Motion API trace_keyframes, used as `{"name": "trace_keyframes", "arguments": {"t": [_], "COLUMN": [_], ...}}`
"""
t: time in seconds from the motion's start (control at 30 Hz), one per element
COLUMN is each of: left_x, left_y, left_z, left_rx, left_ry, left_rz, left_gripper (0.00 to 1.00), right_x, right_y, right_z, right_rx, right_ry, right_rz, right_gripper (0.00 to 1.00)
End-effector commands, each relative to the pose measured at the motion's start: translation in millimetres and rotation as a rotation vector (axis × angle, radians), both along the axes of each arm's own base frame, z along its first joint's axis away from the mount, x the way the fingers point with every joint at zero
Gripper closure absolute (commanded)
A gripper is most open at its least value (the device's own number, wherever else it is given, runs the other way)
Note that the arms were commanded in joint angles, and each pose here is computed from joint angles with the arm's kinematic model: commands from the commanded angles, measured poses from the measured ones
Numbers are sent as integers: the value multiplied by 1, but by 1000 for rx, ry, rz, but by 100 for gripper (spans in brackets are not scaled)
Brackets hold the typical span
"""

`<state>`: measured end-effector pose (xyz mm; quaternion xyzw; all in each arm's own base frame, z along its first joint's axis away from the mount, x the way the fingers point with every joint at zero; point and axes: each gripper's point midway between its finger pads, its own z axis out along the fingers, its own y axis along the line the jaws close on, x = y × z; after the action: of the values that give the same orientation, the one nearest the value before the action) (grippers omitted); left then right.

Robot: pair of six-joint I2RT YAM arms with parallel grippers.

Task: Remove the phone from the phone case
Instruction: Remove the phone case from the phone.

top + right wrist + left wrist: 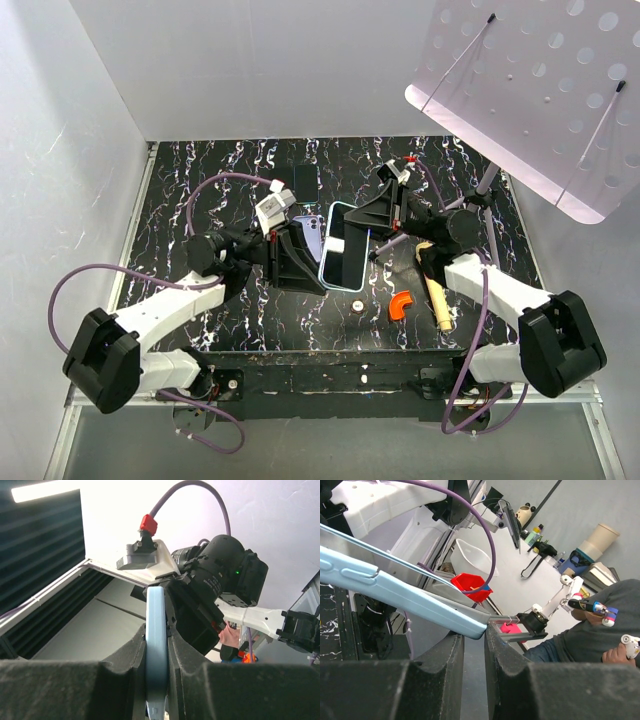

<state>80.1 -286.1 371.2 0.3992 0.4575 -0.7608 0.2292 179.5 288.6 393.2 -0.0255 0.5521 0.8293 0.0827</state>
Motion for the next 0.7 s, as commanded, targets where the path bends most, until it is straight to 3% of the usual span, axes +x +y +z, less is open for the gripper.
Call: {"name": "trace_keyframes", "arguments": {"t": [0.0, 0.2, 0.33, 0.5, 0.57, 0.67], "left_x": [7, 56, 56, 33, 30, 34], "left_y": [0, -26, -17, 0, 6, 9], "left_z": [35, 1, -21, -36, -37, -35], "left_rx": [-229, -23, 43, 110, 123, 107], "left_ry": [-191, 32, 45, 12, 7, 66], "left_rz": [79, 255, 366, 370, 401, 468], "left_gripper": [100, 100, 100, 47, 37, 33], "right_x": [-29, -29, -22, -4, 4, 20], "right_y": [-5, -10, -7, -10, -9, -7], "right_z": [26, 34, 25, 25, 27, 28], "right_rx": [85, 130, 80, 63, 53, 40], "right_ry": [-28, -70, -82, -90, -91, -87], "right_rz": [86, 25, -36, -120, -155, -241], "right_gripper": [99, 99, 99, 99, 99, 99]}}
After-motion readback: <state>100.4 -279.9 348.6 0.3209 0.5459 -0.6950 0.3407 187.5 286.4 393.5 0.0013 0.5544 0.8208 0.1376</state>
